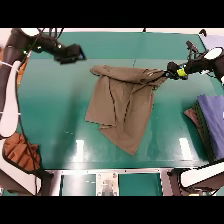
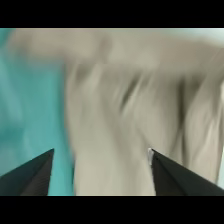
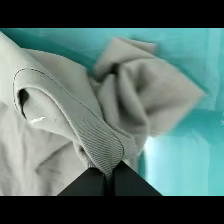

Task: Fold the shirts.

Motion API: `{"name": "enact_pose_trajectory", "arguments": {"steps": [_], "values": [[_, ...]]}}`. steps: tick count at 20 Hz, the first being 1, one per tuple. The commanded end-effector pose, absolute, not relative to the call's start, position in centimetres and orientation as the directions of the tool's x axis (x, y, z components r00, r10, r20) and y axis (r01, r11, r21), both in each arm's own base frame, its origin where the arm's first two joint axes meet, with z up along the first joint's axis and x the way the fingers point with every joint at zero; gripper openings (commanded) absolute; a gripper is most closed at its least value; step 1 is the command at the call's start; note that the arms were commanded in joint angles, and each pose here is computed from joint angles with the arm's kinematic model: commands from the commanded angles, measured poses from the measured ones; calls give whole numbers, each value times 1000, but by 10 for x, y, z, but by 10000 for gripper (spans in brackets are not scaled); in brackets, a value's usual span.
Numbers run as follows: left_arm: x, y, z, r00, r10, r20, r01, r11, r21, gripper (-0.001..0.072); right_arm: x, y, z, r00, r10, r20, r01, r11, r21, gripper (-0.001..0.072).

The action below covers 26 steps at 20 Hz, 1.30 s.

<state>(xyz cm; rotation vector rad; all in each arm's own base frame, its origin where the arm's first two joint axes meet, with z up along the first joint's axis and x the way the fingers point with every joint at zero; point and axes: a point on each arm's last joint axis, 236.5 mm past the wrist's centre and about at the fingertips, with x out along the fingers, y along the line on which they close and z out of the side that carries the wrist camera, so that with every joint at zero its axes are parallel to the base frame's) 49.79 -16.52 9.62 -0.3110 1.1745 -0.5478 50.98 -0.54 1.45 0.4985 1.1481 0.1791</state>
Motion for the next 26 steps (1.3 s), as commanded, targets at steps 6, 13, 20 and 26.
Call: {"name": "enact_pose_trajectory", "arguments": {"steps": [6, 13, 20, 26], "values": [[354, -164, -44, -36, -491, -871, -49, 871, -489, 591, 500, -35, 7, 391, 363, -846, 151, 881, 449, 21], [354, -207, -96, 92, -646, -758, -131, 747, -652, 589, 500, -34, 7, 391, 364, -846, 145, 883, 447, 21], [368, -225, -93, 90, -672, -735, -5, 738, -675, 28, 483, -35, 6, 331, 386, -861, 155, 878, 453, 20], [497, -94, 24, 458, -476, -751, 45, 856, -516, 27, 418, -50, 11, 232, 285, -930, 268, 900, 343, 18]]}}
